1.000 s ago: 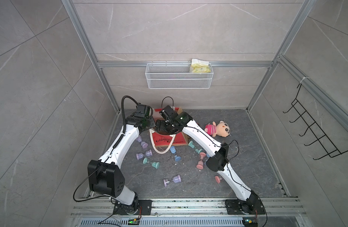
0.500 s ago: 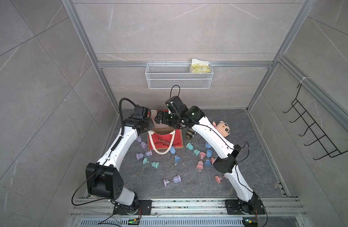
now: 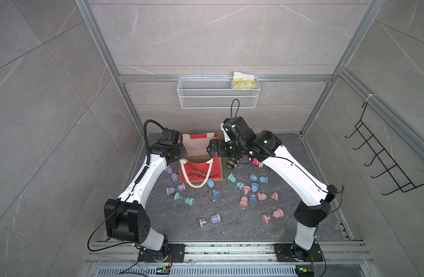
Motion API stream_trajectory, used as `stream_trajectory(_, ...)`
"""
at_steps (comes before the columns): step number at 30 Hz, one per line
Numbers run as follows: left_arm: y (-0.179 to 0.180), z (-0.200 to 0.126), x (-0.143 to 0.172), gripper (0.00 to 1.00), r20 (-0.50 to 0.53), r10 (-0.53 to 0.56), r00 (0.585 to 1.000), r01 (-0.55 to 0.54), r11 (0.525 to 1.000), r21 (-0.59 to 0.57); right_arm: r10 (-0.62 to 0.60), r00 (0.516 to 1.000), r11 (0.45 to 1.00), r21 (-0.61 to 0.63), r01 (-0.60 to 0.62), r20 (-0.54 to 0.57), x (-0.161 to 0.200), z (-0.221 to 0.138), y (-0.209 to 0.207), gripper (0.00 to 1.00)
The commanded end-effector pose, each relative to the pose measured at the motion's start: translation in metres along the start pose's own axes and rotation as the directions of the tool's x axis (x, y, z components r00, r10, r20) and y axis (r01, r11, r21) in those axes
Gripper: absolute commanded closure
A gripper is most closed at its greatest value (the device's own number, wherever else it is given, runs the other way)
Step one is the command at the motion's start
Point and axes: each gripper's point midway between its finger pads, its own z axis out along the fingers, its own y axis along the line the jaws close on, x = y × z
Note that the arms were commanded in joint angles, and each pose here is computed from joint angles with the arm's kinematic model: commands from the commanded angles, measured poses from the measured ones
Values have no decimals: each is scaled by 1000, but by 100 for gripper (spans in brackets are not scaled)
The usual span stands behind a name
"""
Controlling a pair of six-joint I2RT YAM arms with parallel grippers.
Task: Put the hourglass into the canvas bag
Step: Pick up the hourglass from the center of the board.
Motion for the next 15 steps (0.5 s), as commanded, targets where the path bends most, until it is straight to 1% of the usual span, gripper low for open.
stream_trajectory(1, -8, -12, -23, 88, 86, -38, 996, 34, 998, 51, -23, 1000, 991, 132, 21, 12, 11, -4, -55, 1)
stream_trajectory(4, -6, -14, -23, 89, 86, -55, 995, 52, 998, 37, -32, 996, 967, 248, 53, -85, 44, 7, -99, 1)
stream_trajectory(7, -5, -19, -25, 89, 107, -80, 991, 75, 996, 46, -48, 981, 942, 317, 108, -190, 76, 24, -129, 1)
stream_trajectory(9, -5, -20, -25, 89, 112, -95, 989, 90, 995, 51, -37, 964, 944, 307, 120, -263, 99, 43, -144, 1)
stream_trajectory(12, -5, -19, -23, 92, 105, -124, 987, 118, 991, 57, -34, 933, 951, 275, 140, -359, 127, 77, -157, 7)
stream_trajectory(15, -7, -22, -23, 93, 113, -146, 983, 138, 988, 70, -42, 905, 939, 292, 180, -423, 142, 103, -168, 10)
